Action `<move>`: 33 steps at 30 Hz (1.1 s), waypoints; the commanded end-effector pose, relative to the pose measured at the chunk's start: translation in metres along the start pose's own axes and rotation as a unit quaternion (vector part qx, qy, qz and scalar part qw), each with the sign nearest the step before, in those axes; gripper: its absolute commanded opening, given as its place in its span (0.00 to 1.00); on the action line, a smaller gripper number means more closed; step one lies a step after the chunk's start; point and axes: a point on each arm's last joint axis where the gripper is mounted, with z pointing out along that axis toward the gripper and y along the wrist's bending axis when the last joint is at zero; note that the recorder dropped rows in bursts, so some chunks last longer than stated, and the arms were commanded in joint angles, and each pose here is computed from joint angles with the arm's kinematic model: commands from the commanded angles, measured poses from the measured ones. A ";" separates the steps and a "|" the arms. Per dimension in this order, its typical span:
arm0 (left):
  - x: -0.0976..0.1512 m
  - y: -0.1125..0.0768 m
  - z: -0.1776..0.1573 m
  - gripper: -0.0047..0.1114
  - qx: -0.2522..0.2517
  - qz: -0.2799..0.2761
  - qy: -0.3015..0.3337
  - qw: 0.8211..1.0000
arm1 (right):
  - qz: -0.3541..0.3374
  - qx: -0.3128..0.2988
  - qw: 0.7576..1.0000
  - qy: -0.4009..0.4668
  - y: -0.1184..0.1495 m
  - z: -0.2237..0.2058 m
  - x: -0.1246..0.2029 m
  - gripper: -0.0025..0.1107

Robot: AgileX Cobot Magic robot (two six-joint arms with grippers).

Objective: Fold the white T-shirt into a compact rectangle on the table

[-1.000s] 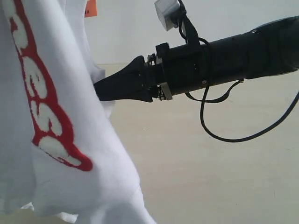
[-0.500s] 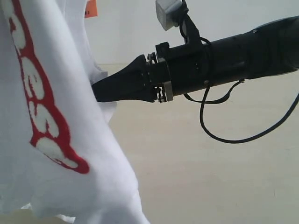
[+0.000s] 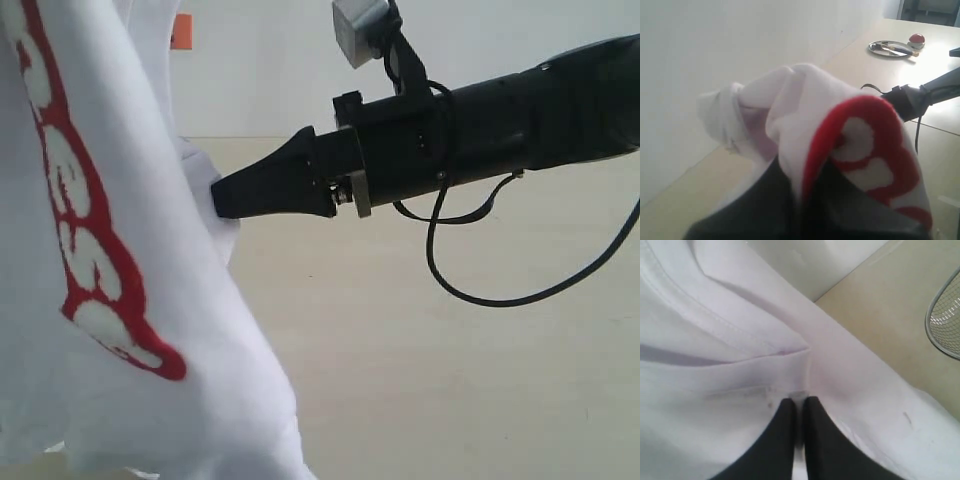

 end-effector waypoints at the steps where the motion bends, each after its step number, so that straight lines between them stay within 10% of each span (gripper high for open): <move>1: -0.001 -0.002 -0.001 0.08 -0.002 -0.006 -0.003 1.000 | -0.003 -0.006 1.000 -0.001 0.002 -0.001 0.000 0.02; 33: 0.010 0.004 -0.002 0.08 -0.032 0.010 0.053 0.998 | -0.076 0.087 0.990 -0.082 0.075 -0.090 -0.057 0.02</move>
